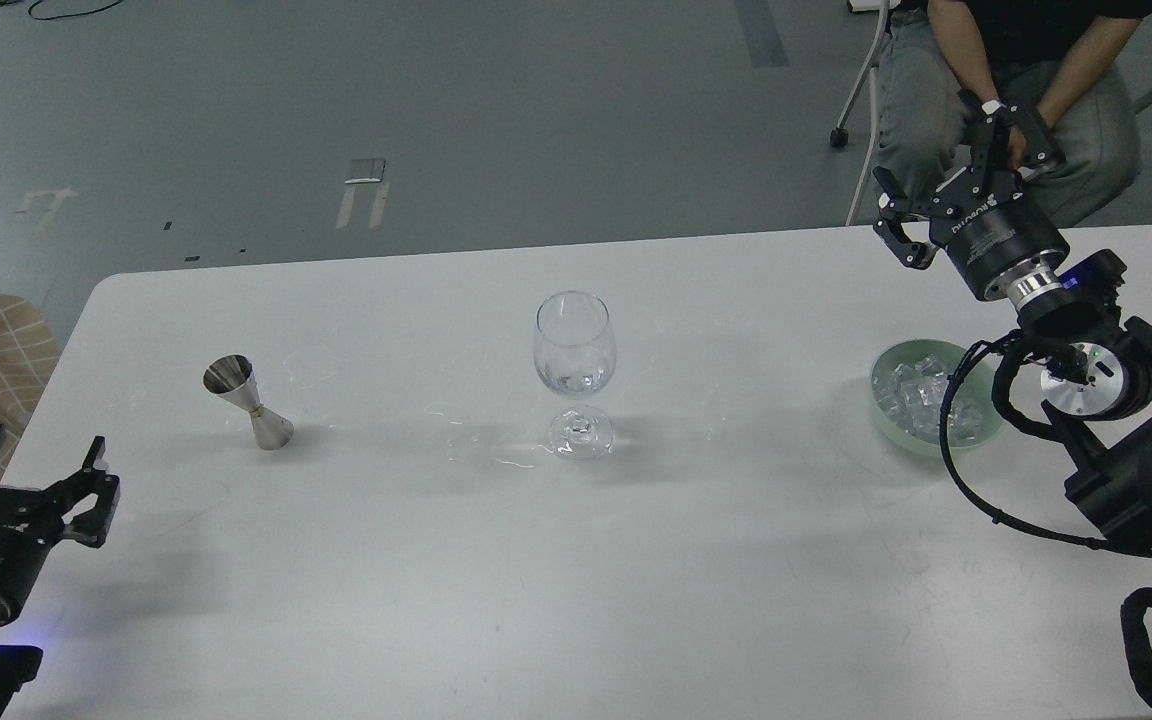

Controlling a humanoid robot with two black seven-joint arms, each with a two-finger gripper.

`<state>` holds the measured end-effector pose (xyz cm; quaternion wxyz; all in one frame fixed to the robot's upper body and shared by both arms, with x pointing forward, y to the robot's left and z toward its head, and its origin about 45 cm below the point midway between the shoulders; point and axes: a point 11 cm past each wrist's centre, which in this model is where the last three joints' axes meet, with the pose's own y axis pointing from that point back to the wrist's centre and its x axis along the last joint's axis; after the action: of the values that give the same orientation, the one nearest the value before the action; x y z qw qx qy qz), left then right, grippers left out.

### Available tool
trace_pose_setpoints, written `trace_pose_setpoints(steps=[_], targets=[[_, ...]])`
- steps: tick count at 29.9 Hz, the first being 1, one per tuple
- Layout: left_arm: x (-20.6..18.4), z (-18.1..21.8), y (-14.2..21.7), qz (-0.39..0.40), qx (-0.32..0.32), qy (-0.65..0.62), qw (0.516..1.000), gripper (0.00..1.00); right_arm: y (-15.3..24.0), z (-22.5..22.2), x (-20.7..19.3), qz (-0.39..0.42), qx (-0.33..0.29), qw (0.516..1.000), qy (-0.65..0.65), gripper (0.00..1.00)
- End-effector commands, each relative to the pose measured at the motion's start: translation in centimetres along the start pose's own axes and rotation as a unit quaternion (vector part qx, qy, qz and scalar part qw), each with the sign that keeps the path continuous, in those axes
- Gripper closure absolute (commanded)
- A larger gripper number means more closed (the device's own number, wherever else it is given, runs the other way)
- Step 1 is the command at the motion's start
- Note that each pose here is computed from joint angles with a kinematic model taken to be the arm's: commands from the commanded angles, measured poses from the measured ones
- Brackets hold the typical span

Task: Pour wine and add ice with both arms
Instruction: 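Open the left gripper and withdraw it from the jigger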

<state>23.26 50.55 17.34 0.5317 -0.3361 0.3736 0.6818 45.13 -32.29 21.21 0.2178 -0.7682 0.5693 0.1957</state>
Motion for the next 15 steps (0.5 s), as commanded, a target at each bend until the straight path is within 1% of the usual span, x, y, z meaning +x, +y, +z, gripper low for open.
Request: trace_pose_setpoints(steps=[1, 2, 3, 5, 8, 11, 12, 14, 15], targets=[[-2.4, 3.7, -1.1, -0.018, -0.007, -0.059, 0.998, 0.13, 0.0, 0.0, 0.0, 0.000, 0.001, 1.000, -0.001, 0.00], [-3.7, 4.8, -1.8, -0.028, -0.007, -0.081, 0.996, 0.11, 0.0, 0.0, 0.0, -0.001, 0.000, 1.000, 0.000, 0.00], [-3.7, 4.8, -1.8, -0.028, -0.007, -0.081, 0.996, 0.11, 0.0, 0.0, 0.0, -0.001, 0.000, 1.000, 0.000, 0.00], [-5.7, 6.3, -2.8, -0.044, -0.010, -0.112, 0.993, 0.08, 0.0, 0.0, 0.0, -0.001, 0.000, 1.000, 0.000, 0.00], [-9.5, 8.3, -4.6, -0.072, -0.007, -0.195, 0.978, 0.06, 0.0, -0.1, 0.0, -0.001, 0.001, 1.000, 0.001, 0.00], [-11.0, 8.7, -5.4, -0.080, -0.004, -0.240, 0.968, 0.05, 0.0, -0.1, 0.0, -0.001, 0.001, 1.000, 0.001, 0.00], [-12.2, 8.7, -6.1, -0.089, -0.001, -0.263, 0.961, 0.05, 0.0, -0.1, 0.0, -0.001, 0.001, 1.000, 0.001, 0.00], [-14.0, 7.9, -7.4, -0.104, 0.011, -0.296, 0.949, 0.05, -0.1, -0.2, -0.1, -0.001, 0.002, 1.000, 0.000, 0.00], [-14.9, 7.0, -8.5, -0.111, 0.023, -0.321, 0.940, 0.05, -0.1, -0.2, -0.1, -0.001, 0.002, 1.000, 0.001, 0.00]])
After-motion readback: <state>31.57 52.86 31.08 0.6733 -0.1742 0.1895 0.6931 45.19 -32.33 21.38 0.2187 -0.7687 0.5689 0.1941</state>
